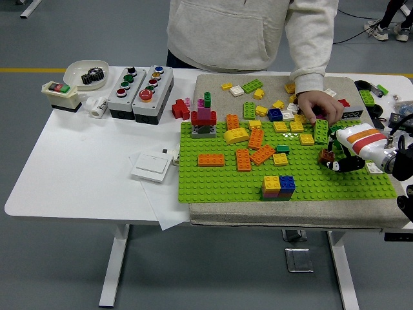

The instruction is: Pick up the brick,pile it on top of brick,press brick,pick up the brick,pile it on top of brick,press brick

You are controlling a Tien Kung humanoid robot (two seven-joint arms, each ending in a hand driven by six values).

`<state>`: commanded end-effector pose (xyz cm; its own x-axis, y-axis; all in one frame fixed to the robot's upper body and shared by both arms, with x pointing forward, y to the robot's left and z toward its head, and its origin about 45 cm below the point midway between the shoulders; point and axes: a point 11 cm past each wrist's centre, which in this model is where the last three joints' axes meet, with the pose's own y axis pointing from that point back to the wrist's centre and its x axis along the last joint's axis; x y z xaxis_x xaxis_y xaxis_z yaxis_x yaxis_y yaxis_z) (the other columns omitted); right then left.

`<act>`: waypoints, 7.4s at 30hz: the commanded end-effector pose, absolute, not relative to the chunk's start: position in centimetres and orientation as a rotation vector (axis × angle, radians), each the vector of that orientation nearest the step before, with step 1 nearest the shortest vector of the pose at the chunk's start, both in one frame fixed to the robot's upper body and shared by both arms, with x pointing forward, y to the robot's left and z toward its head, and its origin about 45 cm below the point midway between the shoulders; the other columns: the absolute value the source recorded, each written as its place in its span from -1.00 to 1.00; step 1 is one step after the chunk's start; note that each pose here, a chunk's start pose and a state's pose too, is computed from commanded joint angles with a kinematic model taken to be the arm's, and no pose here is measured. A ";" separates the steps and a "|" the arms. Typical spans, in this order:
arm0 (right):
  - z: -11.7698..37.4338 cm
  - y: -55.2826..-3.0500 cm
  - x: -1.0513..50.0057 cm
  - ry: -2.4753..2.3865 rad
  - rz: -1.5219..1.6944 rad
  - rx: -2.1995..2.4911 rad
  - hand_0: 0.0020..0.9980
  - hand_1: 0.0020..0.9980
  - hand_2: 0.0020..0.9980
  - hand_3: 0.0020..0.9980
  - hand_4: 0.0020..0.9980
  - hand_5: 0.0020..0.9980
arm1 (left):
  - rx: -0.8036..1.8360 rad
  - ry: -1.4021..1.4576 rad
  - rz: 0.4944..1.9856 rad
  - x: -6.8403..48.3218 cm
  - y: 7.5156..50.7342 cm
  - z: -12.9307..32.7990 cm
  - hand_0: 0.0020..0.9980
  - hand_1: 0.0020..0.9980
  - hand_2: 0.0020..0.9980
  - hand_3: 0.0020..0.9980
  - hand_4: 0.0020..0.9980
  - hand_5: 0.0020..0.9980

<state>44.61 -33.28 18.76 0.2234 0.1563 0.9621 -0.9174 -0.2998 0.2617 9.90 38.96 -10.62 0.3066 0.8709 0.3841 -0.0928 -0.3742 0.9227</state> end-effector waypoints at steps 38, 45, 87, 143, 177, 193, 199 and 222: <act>22.0 -32.9 44.7 -0.819 1.361 1.495 -0.65 -0.73 -0.55 0.52 1.00 0.09 | 1.603 0.726 1.239 10.0 38.9 -10.6 0.38 0.46 0.48 0.19 0.38 0.32; 24.5 -33.4 45.6 -0.815 1.407 1.444 -0.64 -0.72 -0.54 0.54 1.00 0.14 | 1.606 0.725 1.236 10.0 38.9 -10.6 0.39 0.46 0.48 0.19 0.38 0.32; 24.9 -32.7 43.7 -0.608 1.484 1.487 -0.60 -0.71 -0.54 0.42 0.97 0.05 | 1.610 0.734 1.240 9.5 39.0 -10.7 0.39 0.46 0.48 0.19 0.38 0.32; 20.4 -32.9 46.6 -0.779 1.148 1.588 -0.63 -0.73 -0.56 0.15 0.86 0.09 | 1.601 0.719 1.232 10.3 38.7 -10.6 0.39 0.46 0.49 0.19 0.38 0.33; 19.9 -33.0 46.4 -0.798 1.189 1.555 -0.65 -0.76 -0.58 0.06 0.79 0.20 | 1.602 0.717 1.223 10.3 38.5 -10.6 0.39 0.47 0.49 0.19 0.38 0.32; 19.9 -33.0 46.4 -0.794 1.222 1.531 -0.68 -0.77 -0.59 -0.01 0.73 0.26 | 1.597 0.714 1.226 10.6 38.5 -10.6 0.39 0.47 0.48 0.19 0.38 0.32; 19.8 -33.1 46.4 -0.790 1.234 1.522 -0.68 -0.78 -0.59 -0.03 0.70 0.25 | 1.596 0.713 1.227 10.6 38.5 -10.5 0.39 0.47 0.48 0.19 0.38 0.32; 19.7 -33.0 46.2 -0.770 1.276 1.506 -0.72 -0.80 -0.61 -0.13 0.58 0.19 | 1.593 0.707 1.229 10.9 38.5 -10.5 0.39 0.48 0.48 0.19 0.38 0.32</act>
